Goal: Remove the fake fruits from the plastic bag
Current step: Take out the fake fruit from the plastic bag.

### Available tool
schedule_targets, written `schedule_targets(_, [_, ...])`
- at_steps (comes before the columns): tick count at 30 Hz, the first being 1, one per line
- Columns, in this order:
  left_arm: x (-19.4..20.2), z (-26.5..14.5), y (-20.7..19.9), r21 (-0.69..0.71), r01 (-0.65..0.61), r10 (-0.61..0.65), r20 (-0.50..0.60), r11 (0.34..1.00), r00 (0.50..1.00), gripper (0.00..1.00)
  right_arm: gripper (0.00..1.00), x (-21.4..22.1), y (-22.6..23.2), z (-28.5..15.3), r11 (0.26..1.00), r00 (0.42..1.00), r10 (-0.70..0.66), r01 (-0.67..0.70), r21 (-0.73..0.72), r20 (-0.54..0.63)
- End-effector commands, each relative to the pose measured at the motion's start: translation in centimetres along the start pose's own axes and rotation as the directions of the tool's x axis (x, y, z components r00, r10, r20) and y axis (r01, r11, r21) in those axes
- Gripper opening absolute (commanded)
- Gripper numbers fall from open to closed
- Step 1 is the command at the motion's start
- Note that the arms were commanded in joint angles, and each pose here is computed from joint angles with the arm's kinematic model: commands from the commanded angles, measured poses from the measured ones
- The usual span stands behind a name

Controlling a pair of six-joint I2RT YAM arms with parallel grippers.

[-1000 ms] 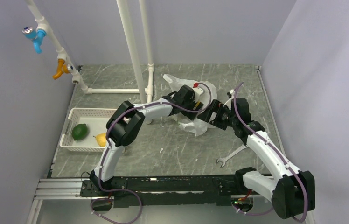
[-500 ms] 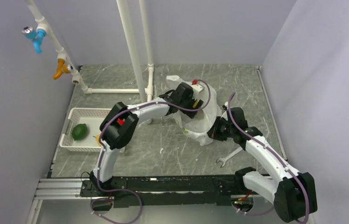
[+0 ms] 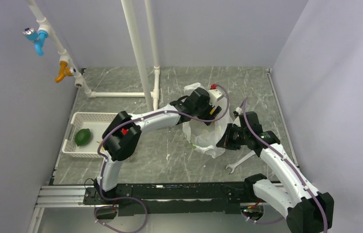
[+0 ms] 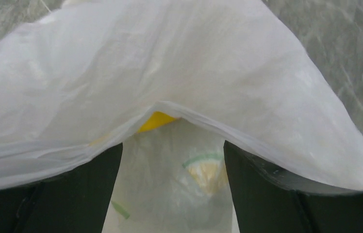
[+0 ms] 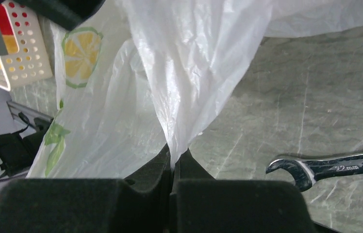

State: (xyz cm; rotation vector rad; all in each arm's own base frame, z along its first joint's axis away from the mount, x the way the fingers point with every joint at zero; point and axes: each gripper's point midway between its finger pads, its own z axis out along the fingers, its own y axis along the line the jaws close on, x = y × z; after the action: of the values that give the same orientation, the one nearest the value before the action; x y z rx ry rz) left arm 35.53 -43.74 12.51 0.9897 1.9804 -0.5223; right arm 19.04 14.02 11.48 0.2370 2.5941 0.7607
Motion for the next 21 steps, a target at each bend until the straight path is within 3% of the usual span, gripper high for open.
schedule_targets(1, [-2.5, 1.0, 2.0, -0.176, 0.202, -0.197, 0.049, 0.963, 0.979, 0.79, 0.00, 0.1, 1.5, -1.6, 0.997, 0.999, -0.041, 0.041, -0.061, 0.002])
schedule_targets(4, [-2.3, 1.4, 0.6, -0.156, 0.426, -0.425, 0.040, 0.891, 0.904, 0.79, 0.00, 0.0, 1.1, -1.8, 0.998, 0.999, -0.052, 0.053, -0.039, 0.015])
schedule_targets(6, [-2.0, 1.5, -0.9, -0.092, 0.569, -0.568, 0.039, 0.817, 0.822, 0.78, 0.00, -0.2, 1.1, -1.9, 0.998, 0.998, -0.054, 0.055, -0.033, 0.025])
schedule_targets(8, [-1.0, 1.2, -1.3, -0.092, 0.707, -0.707, 0.040, 0.701, 0.706, 0.78, 0.00, -0.5, 1.4, -2.3, 0.997, 0.997, -0.057, 0.059, -0.044, 0.044])
schedule_targets(10, [-0.5, 1.3, -1.4, -0.055, 0.796, -0.794, 0.060, 0.603, 0.605, 0.70, 0.00, -0.9, 1.8, -2.6, 0.996, 0.996, -0.058, 0.062, -0.059, 0.071])
schedule_targets(12, [-0.5, 1.4, -1.7, 0.001, 0.843, -0.840, 0.087, 0.538, 0.535, 0.67, 0.00, -1.0, 2.0, -2.7, 0.996, 0.995, -0.054, 0.060, -0.065, 0.080])
schedule_targets(17, [0.2, 2.4, -1.2, -0.002, 0.899, -0.894, 0.101, 0.438, 0.436, 0.58, 0.00, -0.8, 2.1, -2.6, 0.995, 0.996, -0.050, 0.056, -0.081, 0.072])
schedule_targets(21, [-0.3, 2.1, 0.3, 0.004, 0.922, -0.905, 0.196, 0.387, 0.379, 0.62, 0.00, -0.6, 2.3, -2.5, 0.994, 0.996, -0.048, 0.055, -0.097, 0.071])
